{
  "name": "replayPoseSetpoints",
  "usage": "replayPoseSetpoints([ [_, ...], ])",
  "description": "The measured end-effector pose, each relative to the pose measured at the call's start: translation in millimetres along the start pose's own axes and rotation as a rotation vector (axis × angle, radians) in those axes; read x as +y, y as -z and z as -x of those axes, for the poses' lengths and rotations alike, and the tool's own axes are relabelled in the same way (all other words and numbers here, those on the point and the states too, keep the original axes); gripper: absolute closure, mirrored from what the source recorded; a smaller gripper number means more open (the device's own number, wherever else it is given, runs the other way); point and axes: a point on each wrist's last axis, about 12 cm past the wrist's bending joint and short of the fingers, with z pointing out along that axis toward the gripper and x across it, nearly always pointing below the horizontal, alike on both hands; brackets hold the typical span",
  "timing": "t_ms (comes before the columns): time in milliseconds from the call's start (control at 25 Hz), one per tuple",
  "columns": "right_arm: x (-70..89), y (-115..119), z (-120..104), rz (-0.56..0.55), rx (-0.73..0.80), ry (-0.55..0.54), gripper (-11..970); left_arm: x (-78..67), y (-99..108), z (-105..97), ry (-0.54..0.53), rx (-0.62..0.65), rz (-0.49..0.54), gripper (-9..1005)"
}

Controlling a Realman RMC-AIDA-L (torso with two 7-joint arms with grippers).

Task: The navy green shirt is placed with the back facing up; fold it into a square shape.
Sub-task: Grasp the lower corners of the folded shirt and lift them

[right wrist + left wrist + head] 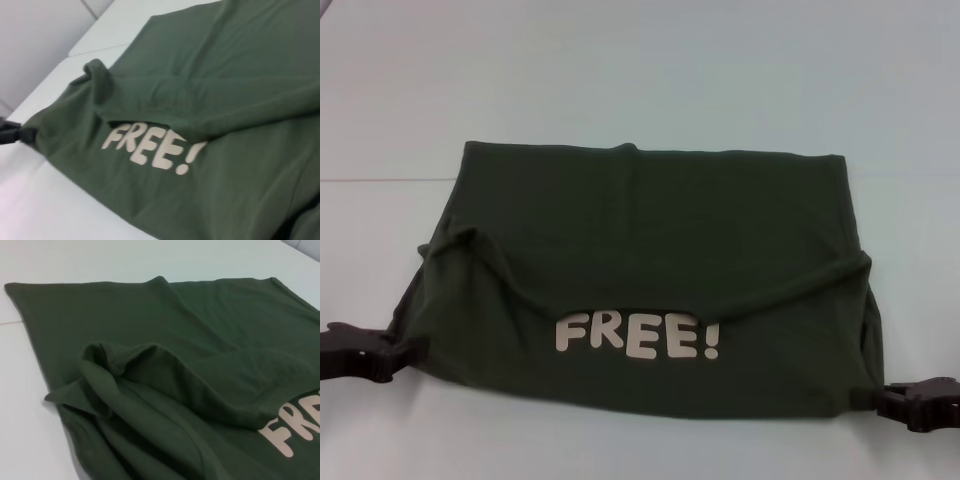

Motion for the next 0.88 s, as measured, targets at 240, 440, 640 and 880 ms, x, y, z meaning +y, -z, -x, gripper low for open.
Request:
replayPoseSetpoints([
  [240,3.7,11.7,-2.0,0.067,0.065,0.035,935,-4.7,10.7,-4.0,0.009,0.097,-0.07,945],
  [440,7.7,17.6,-9.7,0.117,0.165,0.057,935,-14.7,31.4,-7.3,0.011,0.151,-0.186,946],
  [640,17.6,22.3,-16.7,0.215,0.238,0.099,935,-22.7,55.1,-11.3,0.019,0.194,-0.293,946],
  [880,24.1,26.7,-24.2,0.282,0.31,0.117,935,-32.6,64.5,-23.3,0.042,0.327,-0.388,946],
])
